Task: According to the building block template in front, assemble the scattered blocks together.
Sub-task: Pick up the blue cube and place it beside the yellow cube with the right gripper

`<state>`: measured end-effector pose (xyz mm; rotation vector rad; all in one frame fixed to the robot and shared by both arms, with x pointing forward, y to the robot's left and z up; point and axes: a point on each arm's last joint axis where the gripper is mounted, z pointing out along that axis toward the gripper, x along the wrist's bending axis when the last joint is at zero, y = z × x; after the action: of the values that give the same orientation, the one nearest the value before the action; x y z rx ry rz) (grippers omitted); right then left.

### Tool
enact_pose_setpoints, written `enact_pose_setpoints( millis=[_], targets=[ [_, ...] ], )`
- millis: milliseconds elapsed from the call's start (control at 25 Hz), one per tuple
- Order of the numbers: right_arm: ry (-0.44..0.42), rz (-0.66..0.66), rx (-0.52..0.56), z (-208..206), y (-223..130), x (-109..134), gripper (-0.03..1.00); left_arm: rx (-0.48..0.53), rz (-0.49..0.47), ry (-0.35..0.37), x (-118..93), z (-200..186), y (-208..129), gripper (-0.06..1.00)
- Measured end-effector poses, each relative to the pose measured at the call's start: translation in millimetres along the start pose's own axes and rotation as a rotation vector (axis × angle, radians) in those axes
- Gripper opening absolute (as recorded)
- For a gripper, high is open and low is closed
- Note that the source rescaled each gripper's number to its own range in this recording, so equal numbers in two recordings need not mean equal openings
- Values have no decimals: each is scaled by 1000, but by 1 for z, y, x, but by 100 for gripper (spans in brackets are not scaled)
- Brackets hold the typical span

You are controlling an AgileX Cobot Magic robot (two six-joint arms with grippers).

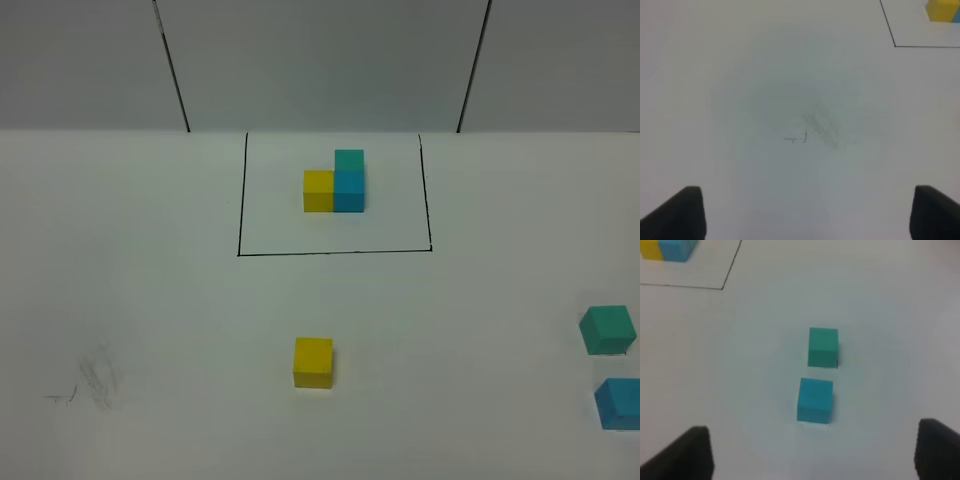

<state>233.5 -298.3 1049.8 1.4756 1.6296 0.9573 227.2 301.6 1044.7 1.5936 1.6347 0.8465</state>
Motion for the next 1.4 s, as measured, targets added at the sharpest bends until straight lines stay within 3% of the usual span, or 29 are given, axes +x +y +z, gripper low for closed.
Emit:
enact_pose_setpoints(
  millis=[480,760,1040,1400],
  targets=[
    [0,1,0,0,0,0,67,-1,0,0,0,0,0,46],
    [0,1,0,0,0,0,67,-1,0,0,0,0,0,26],
    [0,2,0,0,0,0,67,-1,0,0,0,0,0,17],
    [-6,3,0,0,0,-1,67,-1,0,0,0,0,0,16]
  ],
)
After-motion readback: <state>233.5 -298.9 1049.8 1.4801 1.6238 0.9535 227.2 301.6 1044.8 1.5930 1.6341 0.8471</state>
